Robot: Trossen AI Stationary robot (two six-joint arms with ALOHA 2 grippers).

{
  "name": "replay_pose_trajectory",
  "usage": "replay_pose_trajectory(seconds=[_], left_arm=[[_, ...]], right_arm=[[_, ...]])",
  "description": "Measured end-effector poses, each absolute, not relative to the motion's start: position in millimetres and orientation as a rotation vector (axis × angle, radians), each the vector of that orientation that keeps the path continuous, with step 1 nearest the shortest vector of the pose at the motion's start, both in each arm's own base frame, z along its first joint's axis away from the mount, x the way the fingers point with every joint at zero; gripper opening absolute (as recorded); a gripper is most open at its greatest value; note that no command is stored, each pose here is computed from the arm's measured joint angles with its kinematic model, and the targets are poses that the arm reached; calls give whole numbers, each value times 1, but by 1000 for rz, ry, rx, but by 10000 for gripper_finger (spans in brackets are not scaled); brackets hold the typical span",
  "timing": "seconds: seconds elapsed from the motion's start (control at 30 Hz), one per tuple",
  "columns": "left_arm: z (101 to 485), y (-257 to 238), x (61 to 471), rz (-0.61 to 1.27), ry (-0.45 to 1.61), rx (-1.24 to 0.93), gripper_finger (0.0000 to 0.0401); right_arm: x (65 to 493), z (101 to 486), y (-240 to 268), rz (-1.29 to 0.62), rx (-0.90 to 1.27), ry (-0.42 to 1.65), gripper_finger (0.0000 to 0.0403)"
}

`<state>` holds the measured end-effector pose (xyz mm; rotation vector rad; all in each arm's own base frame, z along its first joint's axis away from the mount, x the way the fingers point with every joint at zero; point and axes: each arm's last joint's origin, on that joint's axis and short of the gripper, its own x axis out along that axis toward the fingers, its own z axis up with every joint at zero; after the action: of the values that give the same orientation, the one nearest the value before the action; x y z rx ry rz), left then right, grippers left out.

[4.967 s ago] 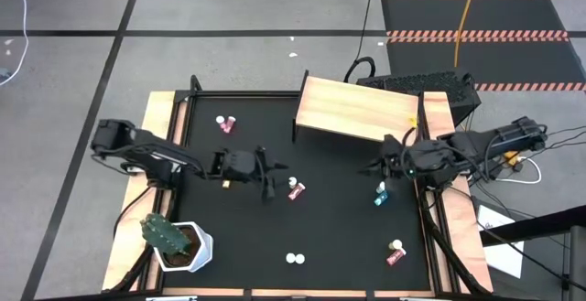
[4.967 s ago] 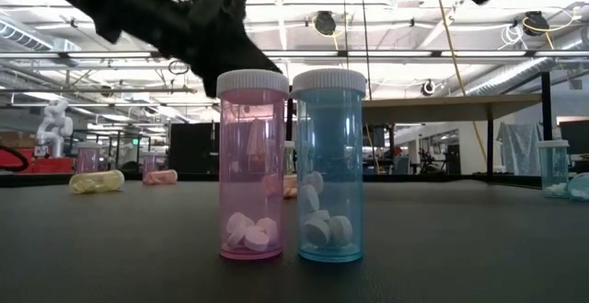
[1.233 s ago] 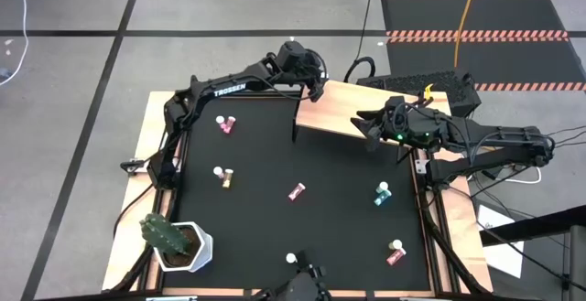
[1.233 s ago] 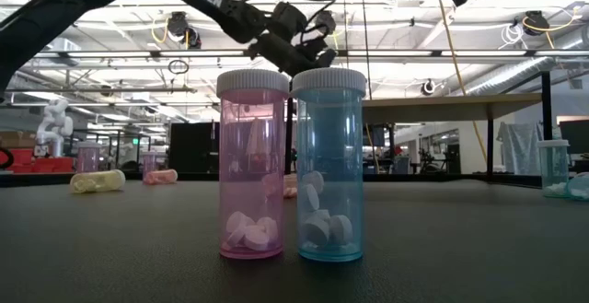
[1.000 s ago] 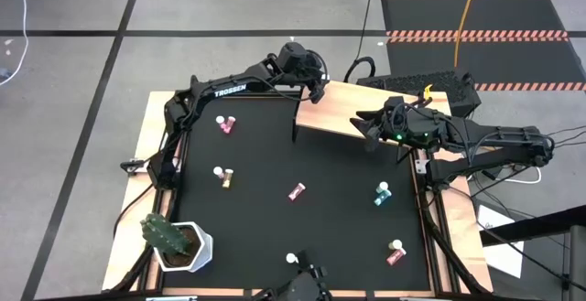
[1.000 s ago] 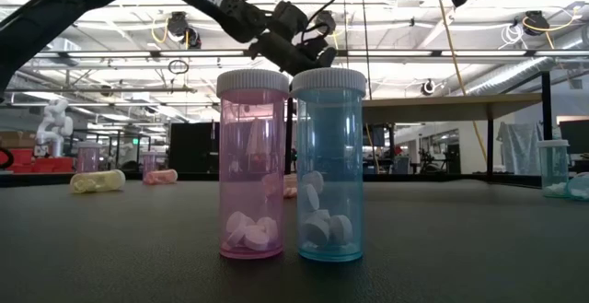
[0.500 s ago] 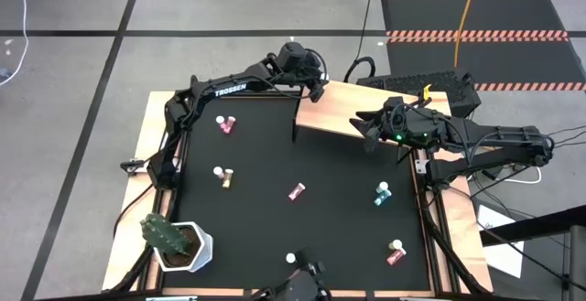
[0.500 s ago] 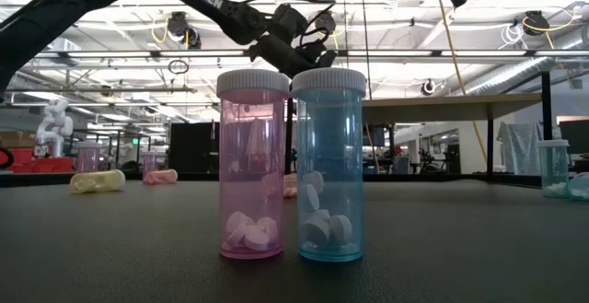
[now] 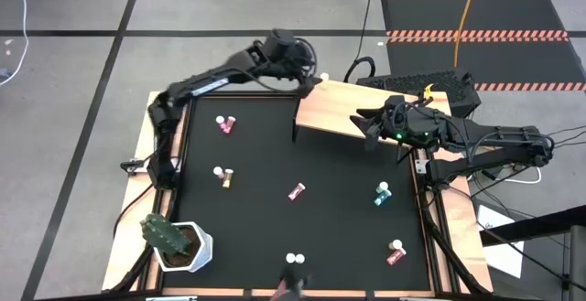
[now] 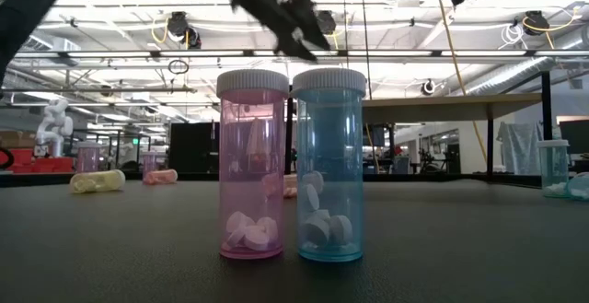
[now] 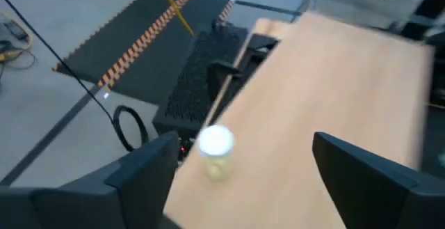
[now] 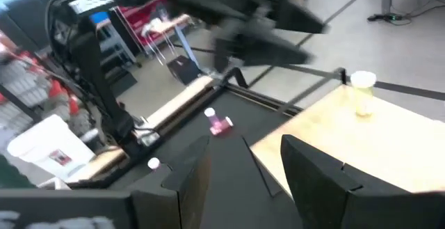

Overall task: Pick and place medicine bottles onto shelf by color
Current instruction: Put the middle left pink pill bottle on the shelf

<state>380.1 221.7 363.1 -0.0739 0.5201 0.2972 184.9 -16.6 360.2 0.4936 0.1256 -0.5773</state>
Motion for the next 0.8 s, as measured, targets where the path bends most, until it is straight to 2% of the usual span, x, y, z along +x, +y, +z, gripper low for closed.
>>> replay_pose_trajectory(seconds=[0.13,0.33,0.47,0.6,0.8], left_arm=[[398,179,344,289,650,-148,340],[399,124,296,355,853,-296,303],[375,92,261,511,887,-379,270],[338,73,229,587,951,-487,246],[270,63,200,652,1134,-707,247]], right_arm=[[187,367,-16,-553,520,50,171],[186,365,-17,-560,427,95,171],[185,361,-16,-557,384,149,171],[185,360,-15,-552,350,175,171],[189,361,-16,-595,219,179,171]])
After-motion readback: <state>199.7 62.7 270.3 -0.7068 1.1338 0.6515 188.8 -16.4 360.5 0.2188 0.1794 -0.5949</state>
